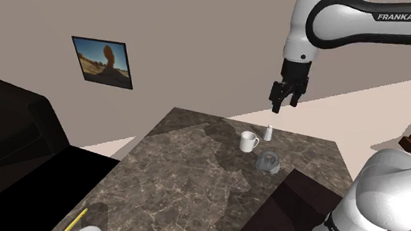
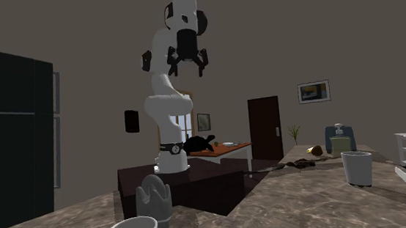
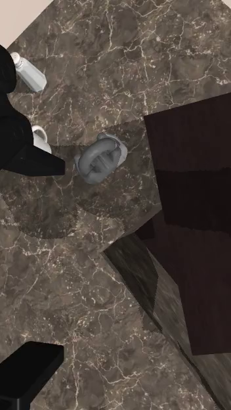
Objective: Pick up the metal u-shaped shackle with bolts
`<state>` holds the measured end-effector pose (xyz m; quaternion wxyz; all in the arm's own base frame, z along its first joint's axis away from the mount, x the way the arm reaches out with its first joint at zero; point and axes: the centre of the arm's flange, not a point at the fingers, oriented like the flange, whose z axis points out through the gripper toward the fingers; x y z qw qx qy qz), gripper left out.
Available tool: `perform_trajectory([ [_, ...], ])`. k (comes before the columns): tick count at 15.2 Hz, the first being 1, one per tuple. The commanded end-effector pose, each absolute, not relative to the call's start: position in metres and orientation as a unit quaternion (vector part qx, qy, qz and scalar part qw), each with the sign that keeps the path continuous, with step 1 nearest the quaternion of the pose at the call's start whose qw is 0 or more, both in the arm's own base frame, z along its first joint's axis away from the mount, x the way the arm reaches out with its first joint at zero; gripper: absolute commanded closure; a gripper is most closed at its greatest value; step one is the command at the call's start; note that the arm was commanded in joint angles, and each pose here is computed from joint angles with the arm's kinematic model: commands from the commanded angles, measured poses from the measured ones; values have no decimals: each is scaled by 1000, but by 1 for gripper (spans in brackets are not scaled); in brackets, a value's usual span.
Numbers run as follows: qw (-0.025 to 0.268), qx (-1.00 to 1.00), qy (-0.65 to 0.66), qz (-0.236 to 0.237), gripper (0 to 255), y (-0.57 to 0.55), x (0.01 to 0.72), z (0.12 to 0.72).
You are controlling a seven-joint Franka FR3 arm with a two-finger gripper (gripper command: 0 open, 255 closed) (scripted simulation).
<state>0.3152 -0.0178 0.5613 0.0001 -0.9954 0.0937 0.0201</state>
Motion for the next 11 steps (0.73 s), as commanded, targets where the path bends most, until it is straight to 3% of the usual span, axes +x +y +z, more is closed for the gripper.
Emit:
perform_trajectory([
  [1,0,-995,94,20,0,-18,315,561],
  [11,-4,-1000,2,-11,0,-74,310,443],
])
